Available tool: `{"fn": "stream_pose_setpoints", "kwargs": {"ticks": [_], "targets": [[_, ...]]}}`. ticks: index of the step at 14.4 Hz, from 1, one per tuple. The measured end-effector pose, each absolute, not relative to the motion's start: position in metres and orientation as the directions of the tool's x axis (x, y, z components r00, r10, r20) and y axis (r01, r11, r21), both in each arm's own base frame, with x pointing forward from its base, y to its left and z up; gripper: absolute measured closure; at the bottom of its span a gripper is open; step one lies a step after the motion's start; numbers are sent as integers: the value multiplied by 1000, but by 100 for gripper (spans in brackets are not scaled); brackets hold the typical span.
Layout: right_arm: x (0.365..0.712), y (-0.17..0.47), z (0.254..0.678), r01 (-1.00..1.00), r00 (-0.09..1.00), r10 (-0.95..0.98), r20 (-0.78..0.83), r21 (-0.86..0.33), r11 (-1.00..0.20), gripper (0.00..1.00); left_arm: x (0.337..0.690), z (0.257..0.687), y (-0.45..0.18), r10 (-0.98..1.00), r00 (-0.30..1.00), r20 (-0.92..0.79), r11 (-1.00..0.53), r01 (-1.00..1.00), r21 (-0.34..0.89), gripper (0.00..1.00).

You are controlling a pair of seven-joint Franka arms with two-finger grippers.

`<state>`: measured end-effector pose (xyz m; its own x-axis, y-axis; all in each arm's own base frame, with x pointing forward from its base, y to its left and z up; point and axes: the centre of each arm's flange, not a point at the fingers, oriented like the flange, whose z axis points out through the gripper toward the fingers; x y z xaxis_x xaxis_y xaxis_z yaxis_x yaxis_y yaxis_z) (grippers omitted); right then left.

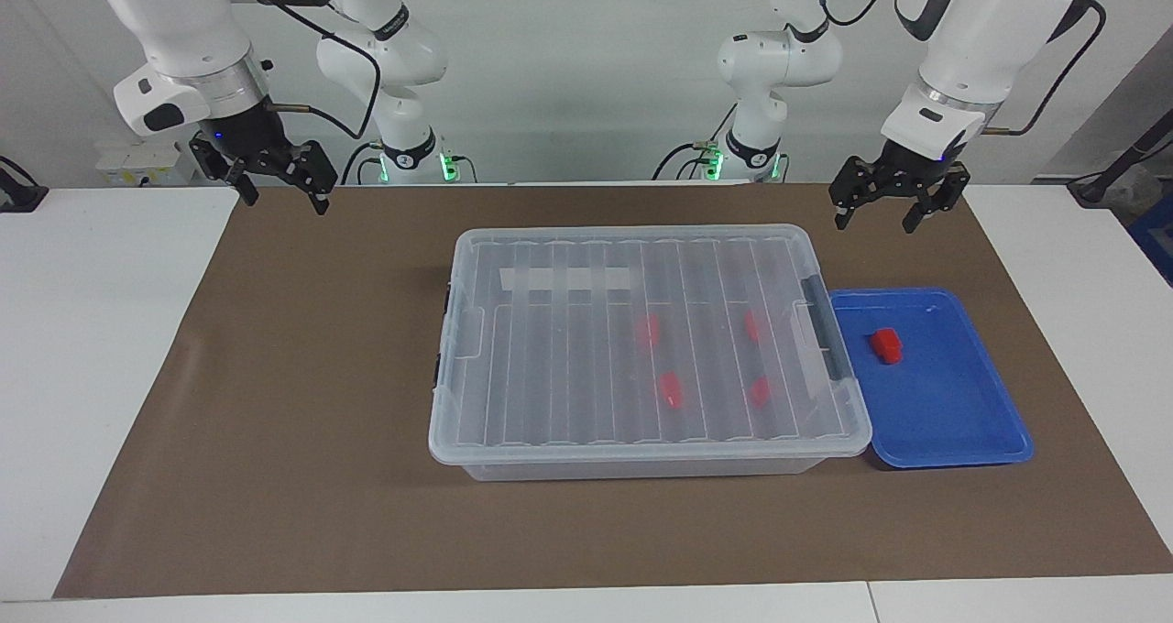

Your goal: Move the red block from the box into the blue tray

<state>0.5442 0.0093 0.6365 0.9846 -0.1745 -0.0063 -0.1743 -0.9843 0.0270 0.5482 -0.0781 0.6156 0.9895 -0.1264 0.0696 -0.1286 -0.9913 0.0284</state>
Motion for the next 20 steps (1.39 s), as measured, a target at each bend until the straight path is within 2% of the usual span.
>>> {"fn": "stream_pose_setpoints", "kwargs": {"ticks": [20], "targets": [[544, 9, 636, -174, 985, -174, -7, 27, -984, 0, 550, 615, -65, -104, 992, 66, -994, -106, 31, 0]]}}
